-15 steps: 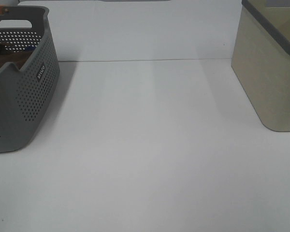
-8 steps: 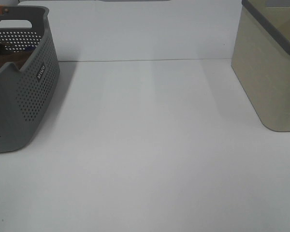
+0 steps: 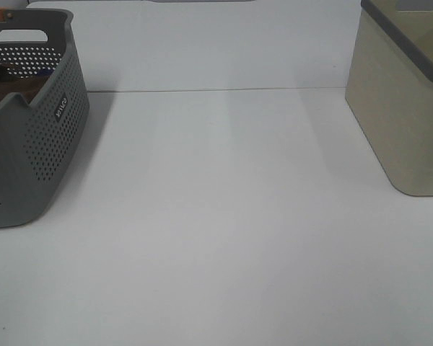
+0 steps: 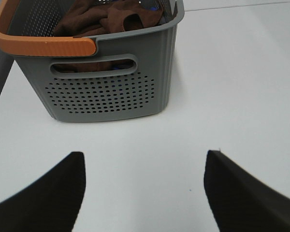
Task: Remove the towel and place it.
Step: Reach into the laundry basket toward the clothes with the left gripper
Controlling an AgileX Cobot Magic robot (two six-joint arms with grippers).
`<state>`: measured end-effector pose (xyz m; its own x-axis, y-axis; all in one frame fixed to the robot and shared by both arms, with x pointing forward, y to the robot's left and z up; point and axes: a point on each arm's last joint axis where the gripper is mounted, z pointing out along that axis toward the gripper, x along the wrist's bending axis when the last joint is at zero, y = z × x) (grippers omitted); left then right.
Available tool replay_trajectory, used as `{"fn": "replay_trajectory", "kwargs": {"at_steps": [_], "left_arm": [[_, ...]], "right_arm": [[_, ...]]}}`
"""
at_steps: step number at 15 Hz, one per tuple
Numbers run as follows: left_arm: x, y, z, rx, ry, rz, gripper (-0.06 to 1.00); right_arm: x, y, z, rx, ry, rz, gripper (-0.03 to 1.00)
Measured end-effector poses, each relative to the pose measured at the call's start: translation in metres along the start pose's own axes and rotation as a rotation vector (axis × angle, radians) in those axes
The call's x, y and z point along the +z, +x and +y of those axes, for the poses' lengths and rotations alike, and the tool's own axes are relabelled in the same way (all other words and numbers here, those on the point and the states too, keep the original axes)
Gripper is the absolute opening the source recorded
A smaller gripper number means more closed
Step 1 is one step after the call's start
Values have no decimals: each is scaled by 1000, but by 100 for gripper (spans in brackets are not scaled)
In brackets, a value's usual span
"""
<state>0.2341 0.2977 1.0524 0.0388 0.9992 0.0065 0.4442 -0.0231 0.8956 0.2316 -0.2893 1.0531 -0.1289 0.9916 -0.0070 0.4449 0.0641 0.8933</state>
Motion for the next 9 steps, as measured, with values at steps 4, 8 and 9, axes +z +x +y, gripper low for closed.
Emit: {"fn": "replay_trajectory", "kwargs": {"at_steps": [4, 8, 9], "left_arm": [[0, 0, 0, 0, 0, 0, 67], [0, 0, 0, 0, 0, 0, 67], [0, 0, 0, 0, 0, 0, 67]], "right_arm": [[0, 0, 0, 0, 0, 0, 70], [0, 0, 0, 0, 0, 0, 70], [0, 0, 0, 0, 0, 0, 70]]}}
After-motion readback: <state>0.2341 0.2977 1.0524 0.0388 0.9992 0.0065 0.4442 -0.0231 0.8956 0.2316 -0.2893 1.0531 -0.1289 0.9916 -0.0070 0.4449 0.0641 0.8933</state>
